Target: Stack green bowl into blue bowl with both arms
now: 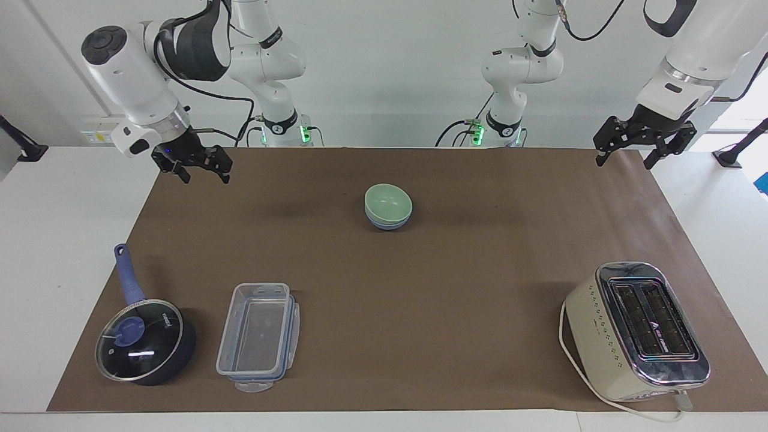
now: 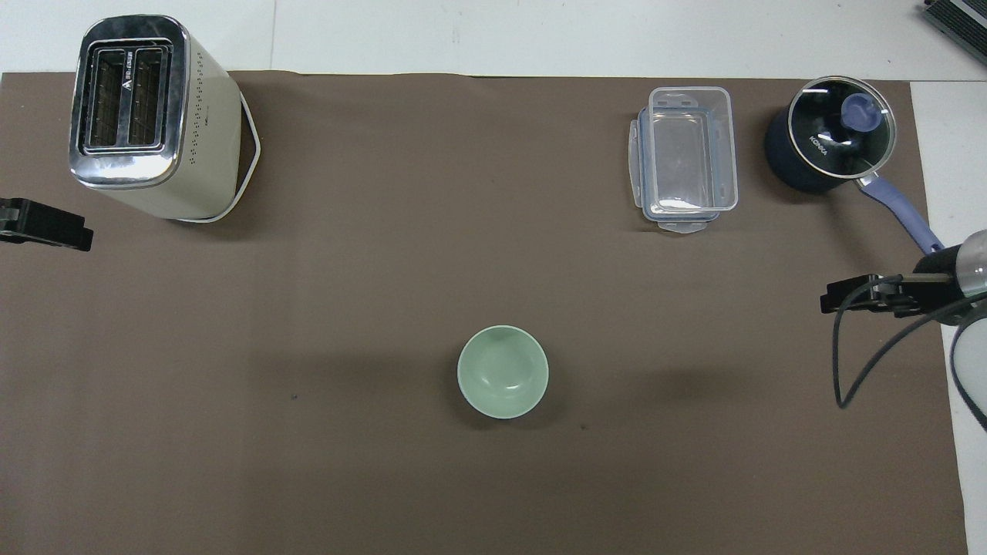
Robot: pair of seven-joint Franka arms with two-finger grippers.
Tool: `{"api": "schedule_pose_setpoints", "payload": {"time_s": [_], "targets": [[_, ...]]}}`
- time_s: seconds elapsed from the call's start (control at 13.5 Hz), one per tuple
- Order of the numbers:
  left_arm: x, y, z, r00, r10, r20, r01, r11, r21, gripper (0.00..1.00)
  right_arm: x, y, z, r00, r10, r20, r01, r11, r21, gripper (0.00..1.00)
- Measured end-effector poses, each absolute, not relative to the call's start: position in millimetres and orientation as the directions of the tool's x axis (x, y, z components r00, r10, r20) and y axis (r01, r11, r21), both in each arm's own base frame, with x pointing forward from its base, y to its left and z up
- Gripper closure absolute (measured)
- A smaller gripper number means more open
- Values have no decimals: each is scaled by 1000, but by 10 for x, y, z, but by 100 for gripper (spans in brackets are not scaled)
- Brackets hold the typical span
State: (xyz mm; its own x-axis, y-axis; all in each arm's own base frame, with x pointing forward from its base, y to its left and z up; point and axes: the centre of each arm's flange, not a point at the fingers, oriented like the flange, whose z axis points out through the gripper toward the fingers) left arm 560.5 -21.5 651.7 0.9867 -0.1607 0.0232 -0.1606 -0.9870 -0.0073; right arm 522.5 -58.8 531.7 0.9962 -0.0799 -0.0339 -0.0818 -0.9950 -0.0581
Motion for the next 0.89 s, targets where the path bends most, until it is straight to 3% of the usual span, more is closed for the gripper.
{"api": "schedule_pose_setpoints", "payload": {"time_s": [0.52, 0.89], "targets": [[5605, -215, 6517, 987, -161, 23, -161, -987, -7, 0, 5248, -564, 6517, 994, -59, 90, -57, -998, -17, 0], [5604, -221, 6517, 987, -162, 23, -162, -987, -7, 0, 5253, -321, 6570, 999, -9, 50, -9, -1000, 9, 0]]}}
